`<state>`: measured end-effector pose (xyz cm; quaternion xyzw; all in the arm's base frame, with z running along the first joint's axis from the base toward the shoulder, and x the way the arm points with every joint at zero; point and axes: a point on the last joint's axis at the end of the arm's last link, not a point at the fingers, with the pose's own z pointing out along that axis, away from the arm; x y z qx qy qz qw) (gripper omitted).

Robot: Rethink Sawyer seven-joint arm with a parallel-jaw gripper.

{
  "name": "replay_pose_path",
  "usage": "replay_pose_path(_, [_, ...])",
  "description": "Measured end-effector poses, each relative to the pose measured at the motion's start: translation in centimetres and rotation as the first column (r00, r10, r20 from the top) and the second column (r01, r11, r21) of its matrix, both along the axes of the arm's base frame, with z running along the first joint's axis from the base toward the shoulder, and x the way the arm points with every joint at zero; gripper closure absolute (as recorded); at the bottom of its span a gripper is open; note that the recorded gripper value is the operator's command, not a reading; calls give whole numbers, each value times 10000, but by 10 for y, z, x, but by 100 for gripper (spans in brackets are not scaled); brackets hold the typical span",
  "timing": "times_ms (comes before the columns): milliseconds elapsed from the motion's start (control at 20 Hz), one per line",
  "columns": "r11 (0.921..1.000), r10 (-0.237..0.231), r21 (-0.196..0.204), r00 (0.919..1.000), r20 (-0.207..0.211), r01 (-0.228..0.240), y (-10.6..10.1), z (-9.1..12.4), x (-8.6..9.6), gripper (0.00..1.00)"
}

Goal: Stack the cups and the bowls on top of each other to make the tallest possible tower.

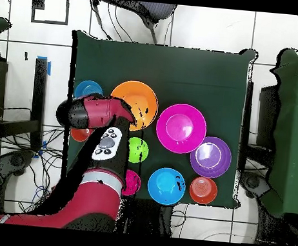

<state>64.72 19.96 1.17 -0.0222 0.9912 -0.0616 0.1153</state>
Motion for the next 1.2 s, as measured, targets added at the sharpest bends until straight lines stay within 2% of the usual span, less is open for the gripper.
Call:
replay_pose_path(750, [10000,-2,-76,9992,-409,-1,-2,-24,-13,0])
replay_pose_path(800, [10000,-2,-95,9987,-506,-2,-3,-30,-16,100])
replay_pose_path(1000, [9999,-11,-129,9985,-553,3,-5,-33,-18,100])
replay_pose_path(1200, [9999,-33,-153,9992,-397,27,-7,-24,-13,100])
